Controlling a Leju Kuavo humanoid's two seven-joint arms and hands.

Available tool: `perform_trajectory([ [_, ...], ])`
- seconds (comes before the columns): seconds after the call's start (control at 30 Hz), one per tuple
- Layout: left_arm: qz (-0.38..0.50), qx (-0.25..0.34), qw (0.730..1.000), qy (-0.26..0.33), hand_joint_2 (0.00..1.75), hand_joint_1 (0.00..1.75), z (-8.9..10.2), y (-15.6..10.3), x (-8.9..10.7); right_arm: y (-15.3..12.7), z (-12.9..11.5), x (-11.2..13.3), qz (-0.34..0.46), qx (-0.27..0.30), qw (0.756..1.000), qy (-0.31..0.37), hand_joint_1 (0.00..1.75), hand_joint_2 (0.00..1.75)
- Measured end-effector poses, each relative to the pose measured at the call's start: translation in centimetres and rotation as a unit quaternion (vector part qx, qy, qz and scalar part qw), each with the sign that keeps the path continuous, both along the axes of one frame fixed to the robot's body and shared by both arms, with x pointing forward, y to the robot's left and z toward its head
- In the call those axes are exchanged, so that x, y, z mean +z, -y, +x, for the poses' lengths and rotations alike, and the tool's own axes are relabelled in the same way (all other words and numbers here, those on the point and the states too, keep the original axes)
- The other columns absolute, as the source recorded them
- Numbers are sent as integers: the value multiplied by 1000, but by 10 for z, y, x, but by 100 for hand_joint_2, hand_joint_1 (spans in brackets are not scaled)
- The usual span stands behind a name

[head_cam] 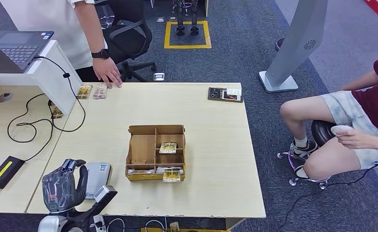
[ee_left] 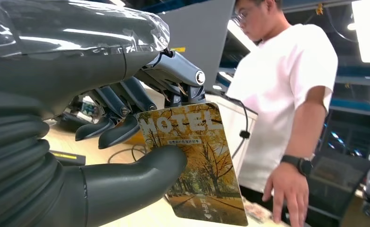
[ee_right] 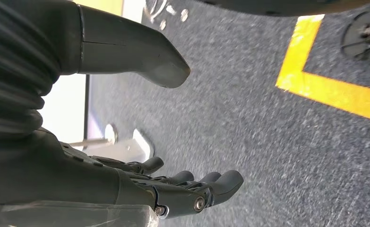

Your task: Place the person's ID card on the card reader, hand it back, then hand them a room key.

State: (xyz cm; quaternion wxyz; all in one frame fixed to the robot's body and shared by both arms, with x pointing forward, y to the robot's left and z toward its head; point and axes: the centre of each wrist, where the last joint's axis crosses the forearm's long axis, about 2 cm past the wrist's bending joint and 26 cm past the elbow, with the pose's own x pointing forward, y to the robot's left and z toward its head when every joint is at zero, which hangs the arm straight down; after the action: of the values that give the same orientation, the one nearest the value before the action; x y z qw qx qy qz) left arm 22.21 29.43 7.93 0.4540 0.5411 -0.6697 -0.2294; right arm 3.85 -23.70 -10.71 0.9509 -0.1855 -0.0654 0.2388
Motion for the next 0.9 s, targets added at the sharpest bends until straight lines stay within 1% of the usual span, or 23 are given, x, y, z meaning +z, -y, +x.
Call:
perform_trajectory([
  [0.3,38,-30,999,-16,175,175,2,17,-2,-4,6,1,-17,82,996,-34,0,175],
  [0.37,38,-34,999,-17,175,175,3,21,-2,-7,12,1,-8,106,993,-45,0,175],
  [0.4,37,-37,998,-18,175,175,6,25,-2,-11,20,3,3,128,990,-55,0,175],
  [0.47,36,-48,998,-19,175,175,14,37,0,-23,44,8,23,199,977,-77,0,175],
  [0.57,33,-69,997,-19,175,175,24,56,4,-42,82,19,4,320,945,-67,0,175],
  [0.63,32,-79,996,-19,175,175,26,63,4,-50,94,25,-10,365,930,-52,0,175],
  [0.77,30,-93,995,-20,175,175,27,69,3,-60,100,29,-25,416,908,-36,0,175],
  [0.83,27,-96,995,-21,175,175,26,69,3,-60,96,28,-34,428,903,-29,0,175],
  [0.9,27,-101,994,-22,175,175,24,67,1,-55,86,24,-46,434,899,-18,0,175],
])
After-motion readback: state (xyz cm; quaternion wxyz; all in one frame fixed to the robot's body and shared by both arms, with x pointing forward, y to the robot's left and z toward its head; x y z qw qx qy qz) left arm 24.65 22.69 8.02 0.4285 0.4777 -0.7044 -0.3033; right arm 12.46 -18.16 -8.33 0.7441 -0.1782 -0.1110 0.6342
